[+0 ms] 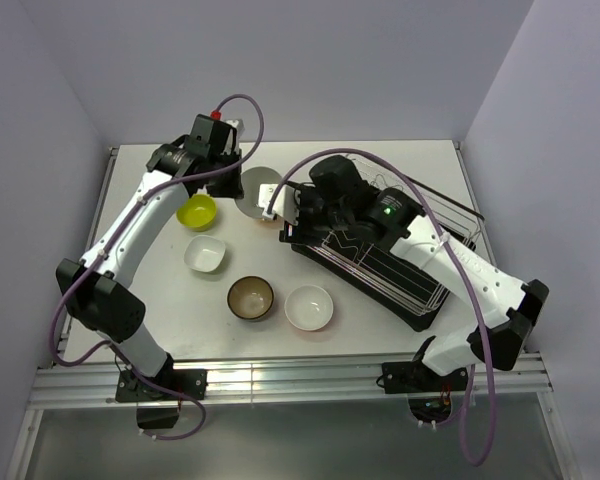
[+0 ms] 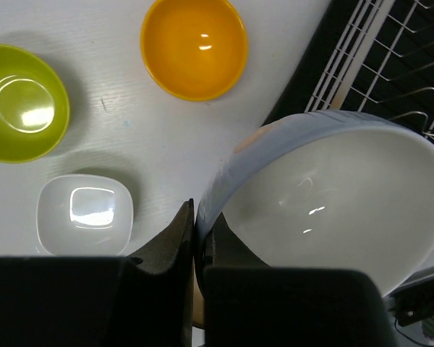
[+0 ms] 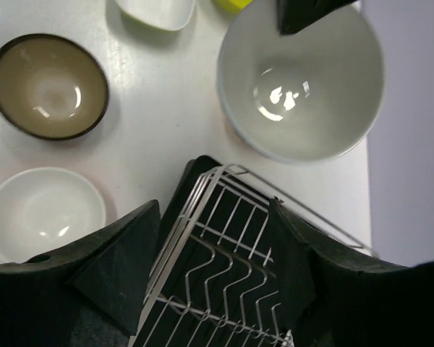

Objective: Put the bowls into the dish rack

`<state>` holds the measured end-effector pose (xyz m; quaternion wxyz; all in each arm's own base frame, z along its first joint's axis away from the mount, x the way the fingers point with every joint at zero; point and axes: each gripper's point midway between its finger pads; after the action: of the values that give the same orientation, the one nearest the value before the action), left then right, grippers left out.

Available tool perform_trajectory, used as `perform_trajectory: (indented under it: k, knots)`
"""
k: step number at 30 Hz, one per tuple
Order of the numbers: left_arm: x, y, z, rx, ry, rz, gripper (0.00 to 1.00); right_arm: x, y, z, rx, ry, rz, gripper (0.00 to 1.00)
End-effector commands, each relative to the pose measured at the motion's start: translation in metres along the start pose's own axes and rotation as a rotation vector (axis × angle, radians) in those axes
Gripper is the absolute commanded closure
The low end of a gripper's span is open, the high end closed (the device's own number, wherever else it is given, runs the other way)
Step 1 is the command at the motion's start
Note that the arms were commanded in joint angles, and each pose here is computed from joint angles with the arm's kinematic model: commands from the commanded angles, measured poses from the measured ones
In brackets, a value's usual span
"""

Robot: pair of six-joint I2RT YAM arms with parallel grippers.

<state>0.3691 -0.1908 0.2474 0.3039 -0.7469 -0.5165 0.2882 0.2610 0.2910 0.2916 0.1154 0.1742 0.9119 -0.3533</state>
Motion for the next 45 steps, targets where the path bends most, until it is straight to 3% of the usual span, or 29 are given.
perform_trajectory:
  k: [1,7,13,19,32,45]
  knots:
    - [-0.025,-0.037,-0.025,-0.121,-0.003,0.119,1.0,-0.033,-0.014,-0.041,-0.109,-0.075,0.155,0.3]
    - [-0.024,-0.048,-0.027,-0.168,-0.004,0.117,1.0,-0.055,-0.033,-0.048,-0.184,0.151,0.217,0.29]
    - [-0.026,-0.057,-0.036,-0.259,-0.024,0.126,1.0,-0.079,-0.048,-0.047,-0.288,0.562,0.17,0.28]
    - [-0.034,-0.053,-0.046,-0.286,-0.036,0.109,1.0,-0.083,-0.042,-0.055,-0.351,0.734,0.101,0.27]
    - [-0.059,-0.052,-0.071,-0.36,-0.029,0.088,1.0,-0.102,-0.012,-0.027,-0.289,0.895,0.156,0.26]
    - [-0.085,-0.05,-0.084,-0.405,0.005,0.045,1.0,-0.12,0.009,0.018,-0.167,0.958,0.336,0.55]
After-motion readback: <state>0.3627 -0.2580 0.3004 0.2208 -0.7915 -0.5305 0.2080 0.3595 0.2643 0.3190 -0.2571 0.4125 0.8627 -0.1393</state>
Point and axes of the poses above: each gripper's point midway between its finger pads, its own y axis out along the fingers, its own x axis along the line the jaws close on, z = x × y, and after that the axes turned 9 degrees about y, right-handed
